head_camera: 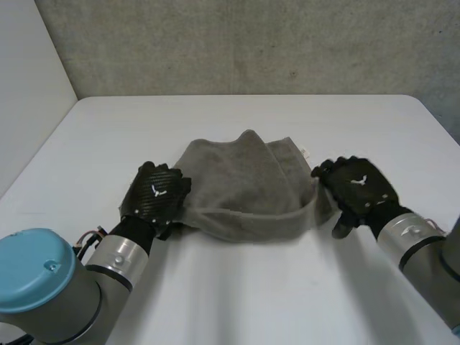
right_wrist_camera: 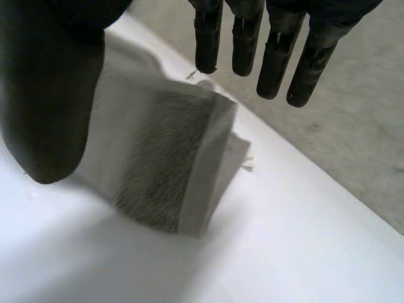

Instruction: Fold the towel.

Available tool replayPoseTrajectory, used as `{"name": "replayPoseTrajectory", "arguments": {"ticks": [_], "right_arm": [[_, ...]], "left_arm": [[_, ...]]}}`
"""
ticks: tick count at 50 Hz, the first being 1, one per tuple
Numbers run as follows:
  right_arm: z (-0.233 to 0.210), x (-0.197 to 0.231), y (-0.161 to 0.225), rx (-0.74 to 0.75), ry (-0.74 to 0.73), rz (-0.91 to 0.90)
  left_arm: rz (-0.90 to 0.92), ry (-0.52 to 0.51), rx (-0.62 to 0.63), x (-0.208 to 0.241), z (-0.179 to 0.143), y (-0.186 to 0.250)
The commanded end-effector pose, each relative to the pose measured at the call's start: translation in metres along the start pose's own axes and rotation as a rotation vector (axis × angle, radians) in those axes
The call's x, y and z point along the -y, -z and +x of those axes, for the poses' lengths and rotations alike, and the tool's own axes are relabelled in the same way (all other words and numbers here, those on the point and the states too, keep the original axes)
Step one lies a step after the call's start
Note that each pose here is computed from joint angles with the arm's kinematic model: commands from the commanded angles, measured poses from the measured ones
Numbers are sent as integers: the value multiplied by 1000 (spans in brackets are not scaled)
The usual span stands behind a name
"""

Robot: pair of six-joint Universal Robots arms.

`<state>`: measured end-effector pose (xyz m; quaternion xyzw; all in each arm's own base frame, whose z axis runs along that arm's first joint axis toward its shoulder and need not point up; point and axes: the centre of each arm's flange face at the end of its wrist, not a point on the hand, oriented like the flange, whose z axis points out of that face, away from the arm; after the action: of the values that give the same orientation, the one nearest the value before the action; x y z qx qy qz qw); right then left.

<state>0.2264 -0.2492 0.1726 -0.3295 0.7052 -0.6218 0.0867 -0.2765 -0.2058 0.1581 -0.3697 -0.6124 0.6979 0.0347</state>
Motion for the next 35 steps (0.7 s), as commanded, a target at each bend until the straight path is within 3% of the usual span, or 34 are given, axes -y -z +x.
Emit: {"name": "replayPoseTrajectory", "arguments": {"ticks": [1, 11, 18, 27, 35], "right_arm": [[7, 7, 1, -20, -84, 45], [19, 35, -8, -33, 92, 127], [6, 23, 2, 32, 158, 26], [-6, 2, 16, 66, 118, -68], [-18, -10, 25, 92, -33, -114]], "left_arm": [[16, 3, 9, 4, -2, 2], [16, 2, 7, 4, -2, 8], [17, 1, 8, 3, -1, 10], [16, 0, 6, 3, 0, 11], [14, -1, 5, 1, 0, 11]]}}
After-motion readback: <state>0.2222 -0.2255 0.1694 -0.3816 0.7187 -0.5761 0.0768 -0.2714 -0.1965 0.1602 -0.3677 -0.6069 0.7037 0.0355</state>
